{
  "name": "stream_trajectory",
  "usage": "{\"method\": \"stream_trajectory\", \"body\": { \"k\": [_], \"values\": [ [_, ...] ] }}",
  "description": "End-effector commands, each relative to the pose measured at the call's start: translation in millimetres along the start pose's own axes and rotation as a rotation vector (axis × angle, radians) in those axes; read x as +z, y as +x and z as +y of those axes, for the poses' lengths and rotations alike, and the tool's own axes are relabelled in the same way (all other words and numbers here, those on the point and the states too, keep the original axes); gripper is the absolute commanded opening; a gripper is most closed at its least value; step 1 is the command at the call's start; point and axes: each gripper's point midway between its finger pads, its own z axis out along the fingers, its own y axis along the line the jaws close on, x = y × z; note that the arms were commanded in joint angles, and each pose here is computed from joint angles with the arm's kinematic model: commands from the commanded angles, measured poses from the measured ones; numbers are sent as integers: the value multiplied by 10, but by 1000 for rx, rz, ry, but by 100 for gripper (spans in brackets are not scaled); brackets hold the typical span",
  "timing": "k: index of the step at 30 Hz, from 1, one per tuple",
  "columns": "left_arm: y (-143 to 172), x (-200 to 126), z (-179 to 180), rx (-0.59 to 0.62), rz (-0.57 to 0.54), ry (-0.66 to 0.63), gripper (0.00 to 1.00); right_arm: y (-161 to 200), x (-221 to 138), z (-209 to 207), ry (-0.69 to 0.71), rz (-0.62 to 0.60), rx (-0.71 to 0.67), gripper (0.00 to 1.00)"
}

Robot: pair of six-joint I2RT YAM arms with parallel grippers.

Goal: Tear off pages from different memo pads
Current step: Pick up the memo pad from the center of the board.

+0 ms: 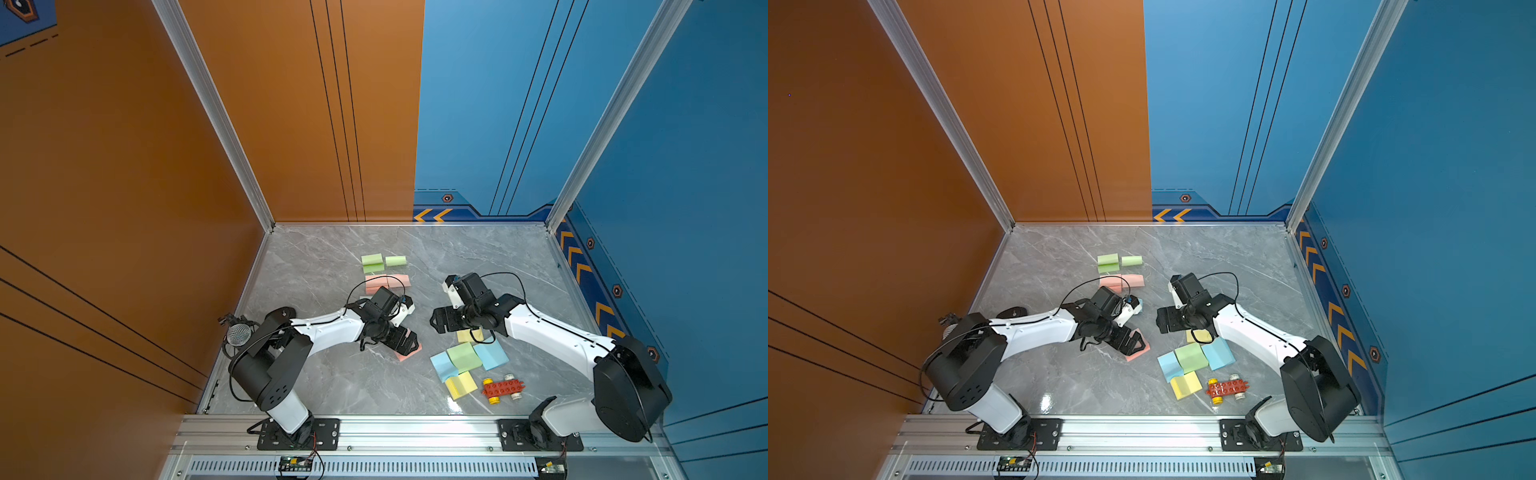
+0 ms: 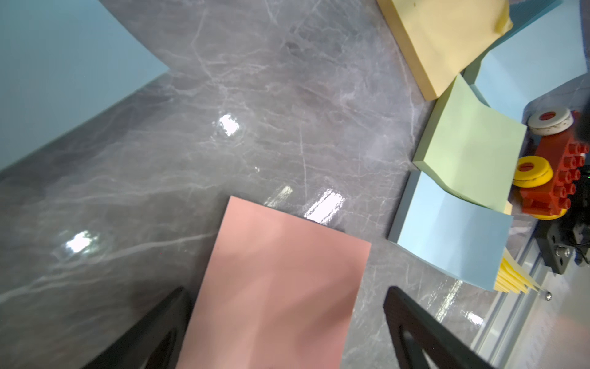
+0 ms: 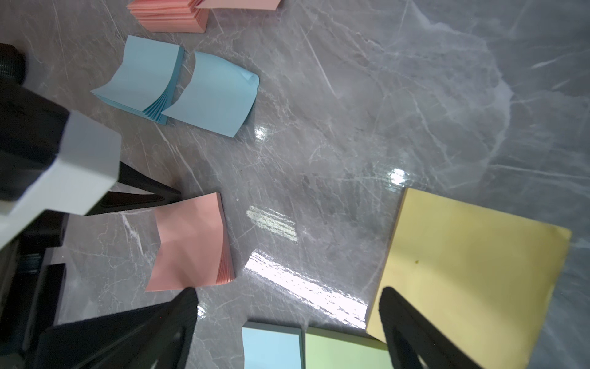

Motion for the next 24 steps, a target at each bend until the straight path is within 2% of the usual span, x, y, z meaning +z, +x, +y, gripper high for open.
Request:
{"method": "stream_trajectory", "body": {
  "k": [1,10,24],
  "values": [
    [471,99,108,-42,140,-60,99,83,-43,-87,30,19,-13,92],
    [660,103,175,-45,187,-133,98,78,-67,-132,36,19,-9,92],
    [630,84,88,-45,182,-94,90,95,-80,-132,30,22,-7,92]
  ]
}}
